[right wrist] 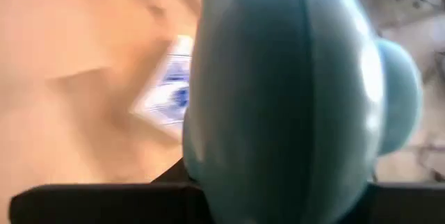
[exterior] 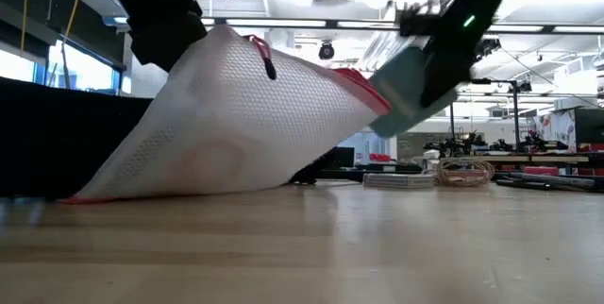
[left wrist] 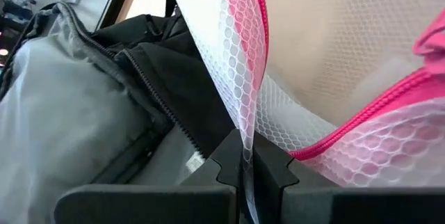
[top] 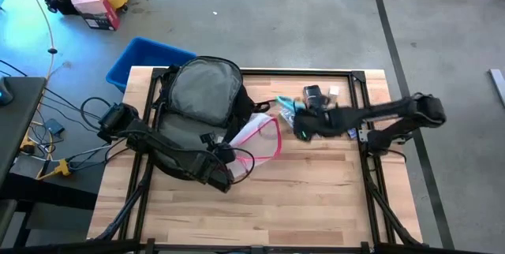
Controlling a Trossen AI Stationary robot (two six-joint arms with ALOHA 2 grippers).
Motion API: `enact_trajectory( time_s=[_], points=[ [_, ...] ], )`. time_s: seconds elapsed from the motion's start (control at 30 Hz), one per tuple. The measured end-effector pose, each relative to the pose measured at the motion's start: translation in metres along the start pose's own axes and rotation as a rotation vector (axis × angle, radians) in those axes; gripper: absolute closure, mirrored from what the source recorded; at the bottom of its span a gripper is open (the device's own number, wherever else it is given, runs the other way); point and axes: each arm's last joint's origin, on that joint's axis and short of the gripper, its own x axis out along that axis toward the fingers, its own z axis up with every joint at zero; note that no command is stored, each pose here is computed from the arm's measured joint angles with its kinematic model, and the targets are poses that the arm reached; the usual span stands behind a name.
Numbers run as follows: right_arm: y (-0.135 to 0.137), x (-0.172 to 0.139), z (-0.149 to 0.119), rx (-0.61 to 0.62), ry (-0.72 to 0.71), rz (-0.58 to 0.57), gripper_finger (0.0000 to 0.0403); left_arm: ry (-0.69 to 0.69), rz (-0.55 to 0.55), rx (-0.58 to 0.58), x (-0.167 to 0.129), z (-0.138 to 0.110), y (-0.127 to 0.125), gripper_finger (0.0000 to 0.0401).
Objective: Unpack backpack
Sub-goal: Put the blue calculator into the pink zip bag
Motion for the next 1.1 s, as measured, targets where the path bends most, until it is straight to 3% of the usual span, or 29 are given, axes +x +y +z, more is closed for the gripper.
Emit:
enact_trajectory(
  time_s=[0.3, 0.47, 0.63, 0.8, 1.1],
  points=[
    [0.072, -0.097, -0.004, -0.002, -0.187, 0.218, 0.0336, -0.029, -0.094, -0.075, -0.002, 0.006, -0.008, 0.0401],
    [0.122, -0.118, 0.009, -0.12, -0.169, 0.256, 0.0336, -0.046, -0.11, -0.1, -0.002, 0.008, -0.01, 0.0401],
    [0.16, -0.097, 0.019, -0.211, -0.009, 0.142, 0.0336, -0.066, -0.133, -0.125, -0.004, 0.01, -0.014, 0.0401],
    [0.18, -0.063, 0.038, -0.251, 0.143, 0.04, 0.0336, -0.131, -0.195, -0.151, -0.014, 0.012, -0.024, 0.0401],
    [0.198, 0.003, 0.088, -0.288, 0.215, 0.009, 0.0321, -0.23, -0.278, -0.156, -0.027, 0.016, -0.037, 0.0401]
  ],
)
